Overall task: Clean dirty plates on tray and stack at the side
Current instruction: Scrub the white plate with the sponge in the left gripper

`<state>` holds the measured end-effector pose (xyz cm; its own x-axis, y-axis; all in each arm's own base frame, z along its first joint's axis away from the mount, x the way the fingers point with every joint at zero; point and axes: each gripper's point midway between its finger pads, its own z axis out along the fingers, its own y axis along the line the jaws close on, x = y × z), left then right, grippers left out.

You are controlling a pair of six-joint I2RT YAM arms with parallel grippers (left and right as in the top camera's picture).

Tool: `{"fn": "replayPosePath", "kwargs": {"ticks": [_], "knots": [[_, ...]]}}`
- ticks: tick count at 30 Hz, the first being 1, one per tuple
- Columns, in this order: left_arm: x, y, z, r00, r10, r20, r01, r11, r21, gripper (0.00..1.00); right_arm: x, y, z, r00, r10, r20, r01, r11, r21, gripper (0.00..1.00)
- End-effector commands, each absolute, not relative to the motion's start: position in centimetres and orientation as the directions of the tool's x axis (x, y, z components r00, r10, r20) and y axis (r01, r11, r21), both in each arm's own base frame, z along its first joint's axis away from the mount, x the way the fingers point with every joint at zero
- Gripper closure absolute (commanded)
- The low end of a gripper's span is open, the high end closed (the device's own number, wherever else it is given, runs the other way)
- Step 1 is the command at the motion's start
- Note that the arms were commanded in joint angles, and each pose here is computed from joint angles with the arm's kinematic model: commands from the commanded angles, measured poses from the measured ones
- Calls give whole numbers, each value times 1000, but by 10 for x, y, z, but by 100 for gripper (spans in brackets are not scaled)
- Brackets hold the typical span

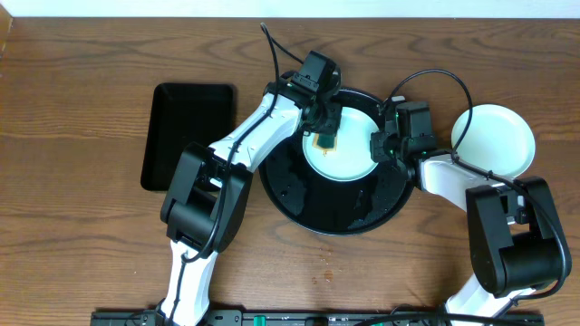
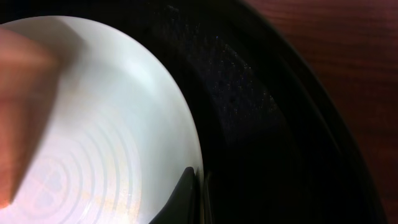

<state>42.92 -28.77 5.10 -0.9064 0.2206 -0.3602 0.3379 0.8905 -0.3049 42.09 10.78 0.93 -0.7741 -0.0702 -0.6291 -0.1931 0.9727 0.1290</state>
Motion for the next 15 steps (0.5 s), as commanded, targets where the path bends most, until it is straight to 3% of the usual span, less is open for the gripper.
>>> {"fn": "replayPosePath", "kwargs": {"ticks": [1,8,15], "knots": [[430,-276,44,-914,215,-344,312,915,-256,49,417,103,-1,-794,-71,-604,-181,976,122,99],[421,-285,39,-911,239,-337,333,908,-255,31,418,104,0,-793,-71,-605,-182,976,124,99],[425,-290,32,-887,249,-390,348,914,-209,34,417,105,-1,-794,-72,-603,-185,974,128,99]]}}
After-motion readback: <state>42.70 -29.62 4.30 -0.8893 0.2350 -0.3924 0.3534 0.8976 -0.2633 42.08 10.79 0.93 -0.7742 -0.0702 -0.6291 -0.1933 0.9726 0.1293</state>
